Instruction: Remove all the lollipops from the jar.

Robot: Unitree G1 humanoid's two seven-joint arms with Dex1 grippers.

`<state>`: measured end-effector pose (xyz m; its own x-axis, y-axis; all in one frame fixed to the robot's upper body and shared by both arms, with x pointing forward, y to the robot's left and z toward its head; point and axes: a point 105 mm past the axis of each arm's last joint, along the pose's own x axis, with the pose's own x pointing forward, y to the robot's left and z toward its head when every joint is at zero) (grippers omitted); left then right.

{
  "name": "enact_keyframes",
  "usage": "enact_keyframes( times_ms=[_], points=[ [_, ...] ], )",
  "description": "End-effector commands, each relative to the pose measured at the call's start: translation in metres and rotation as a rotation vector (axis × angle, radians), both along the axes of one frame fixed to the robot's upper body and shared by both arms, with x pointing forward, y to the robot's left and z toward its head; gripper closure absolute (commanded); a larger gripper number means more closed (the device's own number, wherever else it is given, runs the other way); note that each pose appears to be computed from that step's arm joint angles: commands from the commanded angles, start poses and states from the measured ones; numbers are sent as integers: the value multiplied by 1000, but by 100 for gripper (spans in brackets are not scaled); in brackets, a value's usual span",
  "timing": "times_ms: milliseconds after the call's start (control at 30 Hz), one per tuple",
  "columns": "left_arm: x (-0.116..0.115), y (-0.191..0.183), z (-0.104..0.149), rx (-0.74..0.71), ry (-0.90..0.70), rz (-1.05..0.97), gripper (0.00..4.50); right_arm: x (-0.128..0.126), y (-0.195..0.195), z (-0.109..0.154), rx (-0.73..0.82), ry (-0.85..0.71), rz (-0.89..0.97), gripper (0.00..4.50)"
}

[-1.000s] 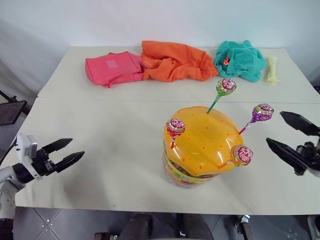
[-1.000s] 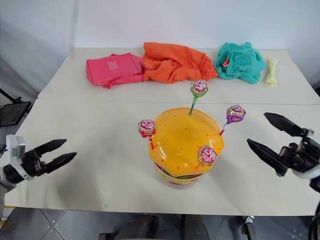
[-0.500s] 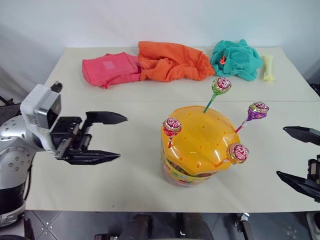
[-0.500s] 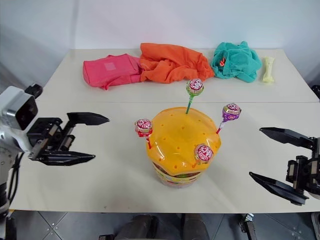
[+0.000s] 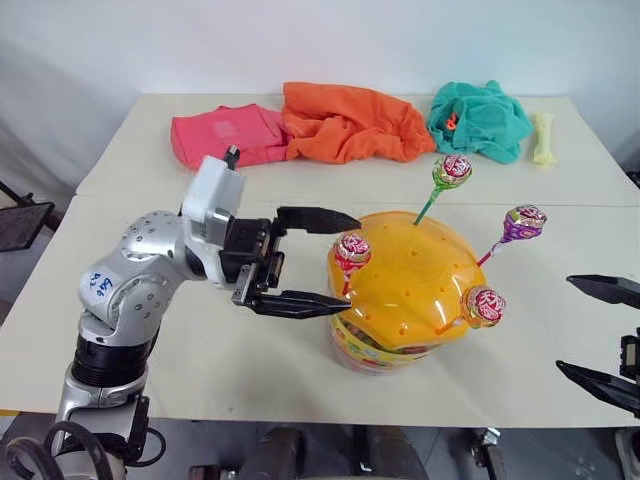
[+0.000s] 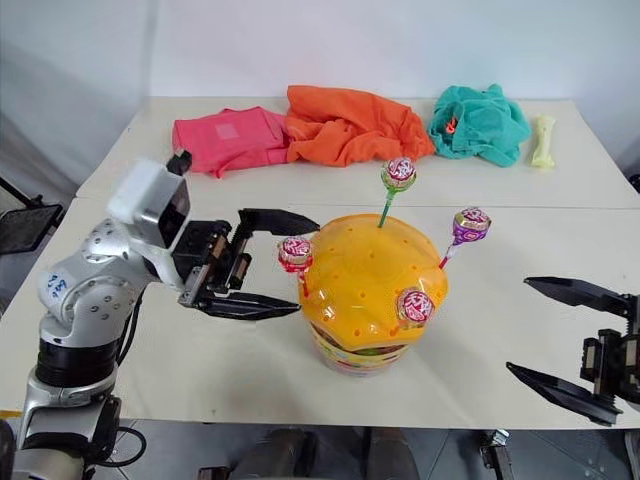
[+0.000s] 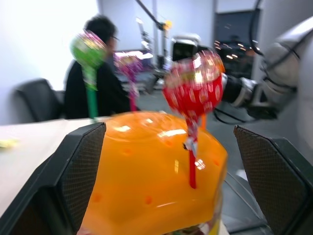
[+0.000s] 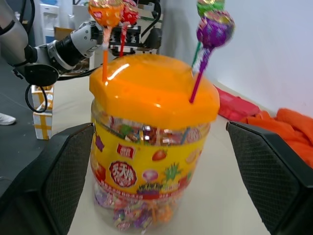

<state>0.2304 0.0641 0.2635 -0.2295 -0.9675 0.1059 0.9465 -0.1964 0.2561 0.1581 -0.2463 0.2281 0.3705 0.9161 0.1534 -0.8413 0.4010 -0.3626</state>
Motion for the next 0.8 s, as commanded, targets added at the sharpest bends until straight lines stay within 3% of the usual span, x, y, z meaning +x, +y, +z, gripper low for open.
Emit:
enact_keyframes(
  times_ms=[33,300,400,500,633,700,800],
  points=[
    [-2,-3,4,7,-19,-23,120,-7,-6,5,-10,-43,-19,0],
    [-2,-7,11,-35,-6,-47,351,-12,-15,2,2,-38,-42,0],
    [-3,-4,30,-158,66,-66,438,-11,-18,2,15,-39,-39,0],
    [-2,17,45,-248,192,-93,445,-8,-18,7,56,-47,-22,0],
    [18,63,54,-325,354,25,445,-4,-11,18,120,-66,7,0],
    [36,93,52,-371,414,174,445,-3,-4,22,134,-75,34,0],
    [69,149,24,-348,457,553,445,-4,8,28,146,-96,92,0]
  ],
)
